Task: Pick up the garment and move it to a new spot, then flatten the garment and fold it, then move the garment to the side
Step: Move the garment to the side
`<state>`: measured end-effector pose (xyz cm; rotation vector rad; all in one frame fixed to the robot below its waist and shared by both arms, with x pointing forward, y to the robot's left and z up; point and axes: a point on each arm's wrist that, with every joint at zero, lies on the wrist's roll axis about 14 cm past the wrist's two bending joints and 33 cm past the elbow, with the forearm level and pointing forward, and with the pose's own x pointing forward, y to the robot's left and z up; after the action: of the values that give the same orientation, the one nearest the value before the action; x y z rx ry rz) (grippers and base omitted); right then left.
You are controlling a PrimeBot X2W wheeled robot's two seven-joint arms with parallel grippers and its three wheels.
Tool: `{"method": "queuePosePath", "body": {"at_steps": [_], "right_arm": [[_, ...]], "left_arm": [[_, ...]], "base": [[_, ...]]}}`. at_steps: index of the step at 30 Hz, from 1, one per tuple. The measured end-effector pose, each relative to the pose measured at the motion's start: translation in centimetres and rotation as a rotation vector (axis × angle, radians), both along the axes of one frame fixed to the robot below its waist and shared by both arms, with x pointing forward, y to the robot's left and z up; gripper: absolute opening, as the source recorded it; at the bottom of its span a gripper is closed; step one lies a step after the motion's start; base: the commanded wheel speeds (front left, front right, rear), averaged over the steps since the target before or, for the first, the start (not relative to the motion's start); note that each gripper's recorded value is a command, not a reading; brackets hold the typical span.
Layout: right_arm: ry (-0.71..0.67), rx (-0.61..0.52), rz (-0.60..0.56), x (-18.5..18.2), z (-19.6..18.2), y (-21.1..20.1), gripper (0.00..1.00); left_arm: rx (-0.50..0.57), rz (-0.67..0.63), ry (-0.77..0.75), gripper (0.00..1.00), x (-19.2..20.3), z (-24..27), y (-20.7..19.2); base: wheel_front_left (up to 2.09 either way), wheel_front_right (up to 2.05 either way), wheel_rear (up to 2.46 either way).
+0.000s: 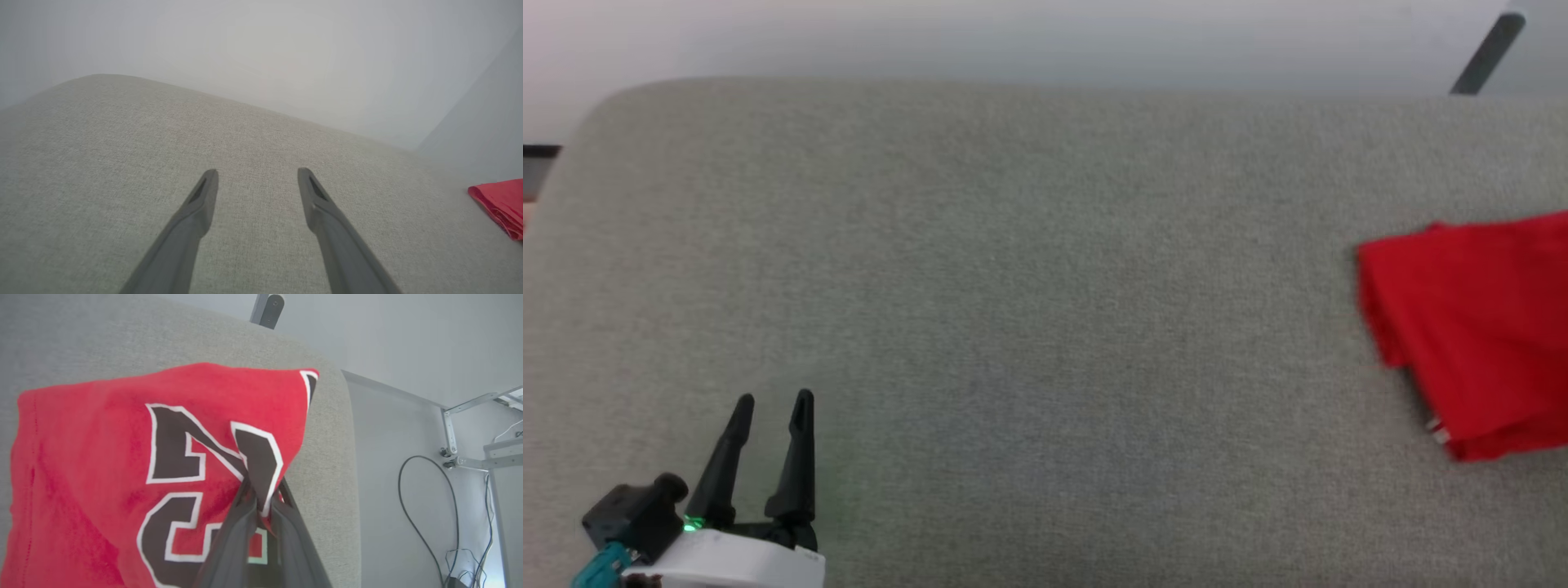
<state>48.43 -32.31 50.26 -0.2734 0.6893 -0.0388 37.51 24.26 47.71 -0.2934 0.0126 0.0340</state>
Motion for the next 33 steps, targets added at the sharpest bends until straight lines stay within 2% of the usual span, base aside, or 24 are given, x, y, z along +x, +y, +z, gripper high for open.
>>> {"method": "queuePosePath", "body": {"at_steps": [13,21,22,23,26,33], "right_arm": [[0.000,-0.277,-0.117,0.7,-0.1,-9.1,0.00],[0.007,-0.248,-0.176,0.5,-2.3,-10.1,0.00],[-0.006,-0.247,-0.172,0.7,-2.3,-9.9,0.06],[-0.019,-0.249,-0.169,0.9,-2.1,-9.8,0.19],[-0.039,-0.236,-0.175,1.1,-1.9,-9.6,0.43],[-0.086,-0.197,-0.169,0.9,-1.2,-8.4,0.90]], "left_arm": [[-0.007,-0.056,0.048,1.00,2.7,-2.3,-1.8],[-0.004,-0.052,0.047,1.00,2.8,-2.2,-1.6],[-0.003,-0.051,0.045,1.00,2.8,-2.1,-1.6],[-0.003,-0.051,0.043,1.00,2.7,-2.0,-1.6],[0.000,-0.048,0.037,1.00,2.6,-1.8,-1.4],[0.003,-0.037,0.016,1.00,1.7,-0.8,-1.0]], "base": [[0.00,0.00,0.00],[0.00,0.00,0.00],[0.00,0.00,0.00],[0.00,0.00,0.00],[0.00,0.00,0.00],[0.00,0.00,0.00]]}}
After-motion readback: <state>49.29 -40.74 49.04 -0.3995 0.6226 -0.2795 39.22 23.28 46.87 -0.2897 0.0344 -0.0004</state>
